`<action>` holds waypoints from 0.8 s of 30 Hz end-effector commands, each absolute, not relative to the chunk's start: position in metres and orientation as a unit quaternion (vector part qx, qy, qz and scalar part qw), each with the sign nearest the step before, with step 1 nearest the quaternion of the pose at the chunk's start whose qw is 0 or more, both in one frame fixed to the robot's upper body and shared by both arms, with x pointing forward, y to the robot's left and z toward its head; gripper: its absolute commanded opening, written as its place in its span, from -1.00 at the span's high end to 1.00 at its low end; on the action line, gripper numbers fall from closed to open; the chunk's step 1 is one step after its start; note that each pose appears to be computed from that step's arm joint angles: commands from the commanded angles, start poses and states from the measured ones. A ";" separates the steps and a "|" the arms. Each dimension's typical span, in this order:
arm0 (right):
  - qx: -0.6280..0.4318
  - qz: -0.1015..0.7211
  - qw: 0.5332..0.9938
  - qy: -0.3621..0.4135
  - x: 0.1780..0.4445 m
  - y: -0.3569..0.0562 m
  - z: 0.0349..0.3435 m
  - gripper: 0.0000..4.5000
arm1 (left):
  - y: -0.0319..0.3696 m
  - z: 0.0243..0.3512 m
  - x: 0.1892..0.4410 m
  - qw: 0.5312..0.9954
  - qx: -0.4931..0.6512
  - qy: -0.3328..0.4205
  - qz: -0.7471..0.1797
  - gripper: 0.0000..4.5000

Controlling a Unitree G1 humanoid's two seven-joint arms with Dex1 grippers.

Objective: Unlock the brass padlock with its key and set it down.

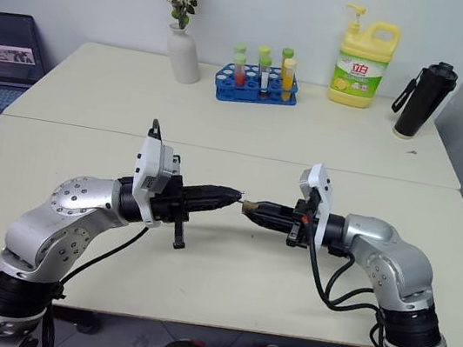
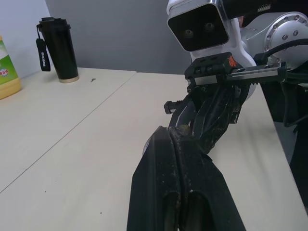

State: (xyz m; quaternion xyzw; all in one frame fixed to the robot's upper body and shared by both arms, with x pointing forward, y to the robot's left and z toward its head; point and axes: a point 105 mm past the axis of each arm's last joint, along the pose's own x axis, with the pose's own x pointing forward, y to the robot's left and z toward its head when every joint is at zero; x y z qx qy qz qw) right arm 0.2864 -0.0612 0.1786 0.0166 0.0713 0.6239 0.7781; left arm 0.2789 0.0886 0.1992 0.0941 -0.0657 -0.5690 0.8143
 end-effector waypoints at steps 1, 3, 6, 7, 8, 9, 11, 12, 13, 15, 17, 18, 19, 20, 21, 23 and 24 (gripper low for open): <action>0.009 0.626 0.778 0.059 0.285 -0.063 0.184 0.91 | 0.091 0.212 0.277 0.817 0.123 -0.101 -0.554 1.00; 0.008 0.618 0.783 0.067 0.288 -0.066 0.182 0.91 | 0.092 0.210 0.270 0.805 0.153 -0.106 -0.564 1.00; 0.012 0.601 0.795 0.085 0.293 -0.072 0.179 0.91 | 0.110 0.209 0.278 0.802 0.264 -0.141 -0.517 0.83; 0.015 0.598 0.796 0.088 0.294 -0.073 0.178 0.91 | 0.113 0.207 0.278 0.792 0.298 -0.146 -0.513 0.73; 0.018 0.597 0.796 0.095 0.294 -0.074 0.178 0.91 | 0.120 0.204 0.279 0.775 0.345 -0.156 -0.505 0.59; 0.019 0.597 0.796 0.099 0.294 -0.075 0.178 0.91 | 0.123 0.202 0.279 0.763 0.376 -0.162 -0.501 0.45; 0.024 0.599 0.792 0.116 0.292 -0.076 0.176 0.91 | 0.126 0.196 0.276 0.733 0.420 -0.171 -0.506 0.16; 0.024 0.602 0.788 0.125 0.289 -0.077 0.174 0.91 | 0.126 0.193 0.273 0.723 0.426 -0.175 -0.515 0.01; 0.026 0.605 0.784 0.139 0.287 -0.077 0.172 0.91 | 0.125 0.189 0.269 0.714 0.428 -0.175 -0.526 -0.14; 0.046 0.605 0.775 0.175 0.282 -0.075 0.167 0.91 | 0.123 0.178 0.256 0.691 0.431 -0.164 -0.556 -0.47; 0.061 0.603 0.771 0.198 0.278 -0.073 0.165 0.91 | 0.124 0.170 0.247 0.673 0.438 -0.155 -0.576 -0.74; 0.068 0.600 0.769 0.210 0.277 -0.072 0.163 0.91 | 0.125 0.167 0.246 0.676 0.435 -0.149 -0.576 -0.86; 0.075 0.593 0.770 0.224 0.276 -0.070 0.160 0.91 | 0.127 0.163 0.244 0.674 0.440 -0.144 -0.576 -0.88; 0.079 0.587 0.769 0.239 0.275 -0.067 0.155 0.91 | 0.128 0.160 0.243 0.677 0.437 -0.138 -0.575 -0.88; 0.080 0.578 0.772 0.252 0.275 -0.065 0.149 0.91 | 0.128 0.157 0.240 0.673 0.442 -0.137 -0.578 -0.88; 0.079 0.567 0.777 0.263 0.276 -0.064 0.144 0.91 | 0.127 0.155 0.237 0.667 0.446 -0.139 -0.580 -0.88; 0.079 0.564 0.778 0.265 0.276 -0.063 0.143 0.91 | 0.127 0.155 0.237 0.665 0.448 -0.139 -0.581 -0.88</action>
